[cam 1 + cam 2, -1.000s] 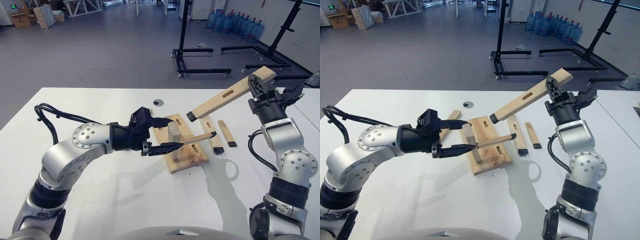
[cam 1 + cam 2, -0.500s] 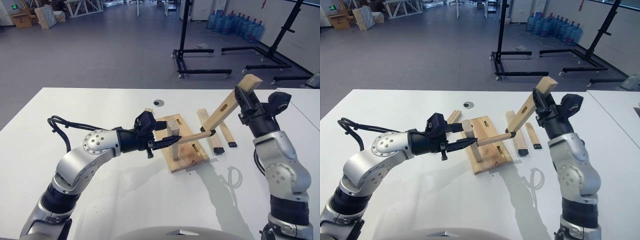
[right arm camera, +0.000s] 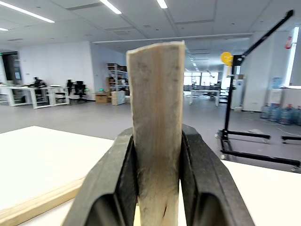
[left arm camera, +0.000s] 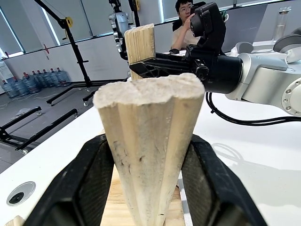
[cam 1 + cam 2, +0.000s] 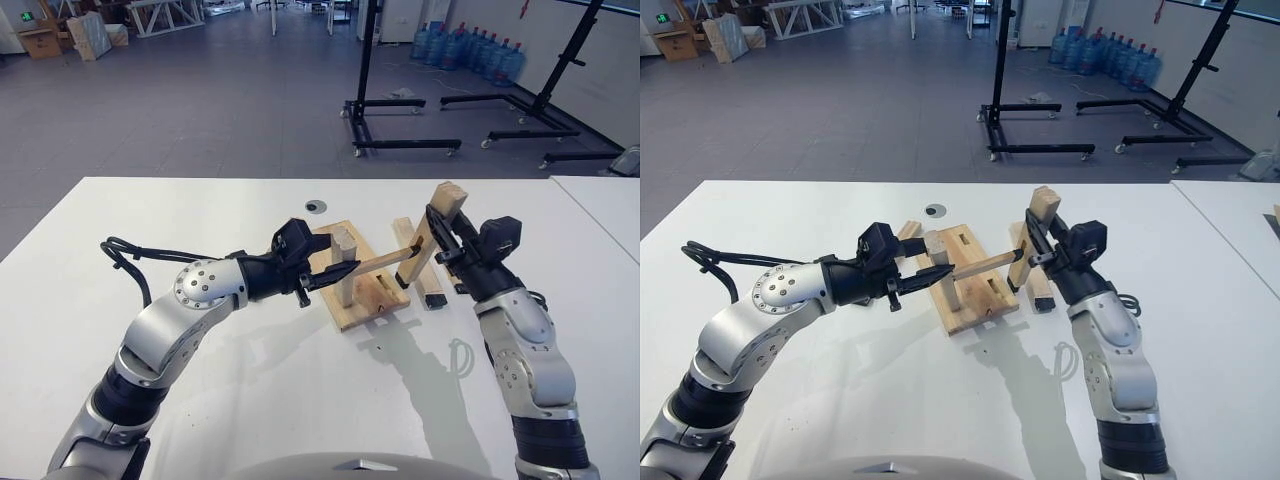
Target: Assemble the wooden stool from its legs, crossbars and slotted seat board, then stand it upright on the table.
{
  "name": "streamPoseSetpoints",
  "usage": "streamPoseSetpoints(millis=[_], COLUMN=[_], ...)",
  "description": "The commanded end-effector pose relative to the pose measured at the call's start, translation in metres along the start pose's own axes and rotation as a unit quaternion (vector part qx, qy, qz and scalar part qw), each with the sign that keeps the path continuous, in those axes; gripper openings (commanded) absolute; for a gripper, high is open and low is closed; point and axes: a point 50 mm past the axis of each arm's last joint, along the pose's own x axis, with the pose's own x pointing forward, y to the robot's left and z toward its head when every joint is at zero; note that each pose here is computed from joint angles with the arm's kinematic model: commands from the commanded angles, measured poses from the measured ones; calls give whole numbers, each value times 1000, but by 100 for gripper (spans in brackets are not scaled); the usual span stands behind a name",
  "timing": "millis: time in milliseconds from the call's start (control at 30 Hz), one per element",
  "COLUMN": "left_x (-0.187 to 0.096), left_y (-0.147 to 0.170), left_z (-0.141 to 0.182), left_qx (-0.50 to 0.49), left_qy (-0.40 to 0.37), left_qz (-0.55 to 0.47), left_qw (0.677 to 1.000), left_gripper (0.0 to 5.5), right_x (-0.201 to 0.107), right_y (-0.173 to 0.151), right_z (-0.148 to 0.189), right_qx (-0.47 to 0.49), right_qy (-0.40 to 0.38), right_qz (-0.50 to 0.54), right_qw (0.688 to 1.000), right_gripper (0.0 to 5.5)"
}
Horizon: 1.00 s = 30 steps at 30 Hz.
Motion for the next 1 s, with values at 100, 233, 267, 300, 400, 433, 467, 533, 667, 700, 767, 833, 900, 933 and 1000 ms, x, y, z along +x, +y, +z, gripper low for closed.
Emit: streamPoseSetpoints(millis=[100,233,267,300,400,433,467,533,667,700,767,833,900,933,1000], left_x=[-1,0,1,1,0,1,1,2,2,2,1,1,1,1,2], left_y=[1,-1,-1,-1,-3,-4,-5,-7,-7,-7,-7,-6,-6,-6,-6], left_z=[-20,-21,-22,-22,-25,-26,-26,-27,-30,-31,-31,-32,-32,-32,-32], left_qx=[-15,-15,-16,-16,-17,-18,-18,-19,-17,-16,-11,-10,-8,-8,-6], left_qy=[60,60,60,59,62,63,63,64,70,72,77,79,80,80,82], left_qz=[13,18,21,24,34,37,38,40,47,47,48,50,49,48,44], left_qw=[998,998,998,998,997,997,997,997,996,996,996,996,996,996,996], left_gripper=[202,202,202,202,202,202,202,202,202,202,202,202,202,202,202], right_x=[-9,-7,-7,-7,-3,1,3,6,6,5,5,7,9,10,11], right_y=[5,13,14,13,14,16,19,24,35,35,31,27,24,23,18], right_z=[-4,-6,-5,-4,1,4,8,15,22,22,21,21,19,17,15], right_qx=[5,19,21,22,24,28,32,41,59,66,81,86,105,137,182], right_qy=[1,1,-1,-1,-8,-16,-23,-34,-39,-35,-26,-19,-9,0,10], right_qz=[7,24,26,29,41,48,54,65,90,92,87,83,78,80,77], right_qw=[1000,1000,999,999,999,998,998,996,993,993,993,993,991,987,980], right_gripper=[100,100,100,100,100,100,100,100,100,100,100,100,100,100,100])
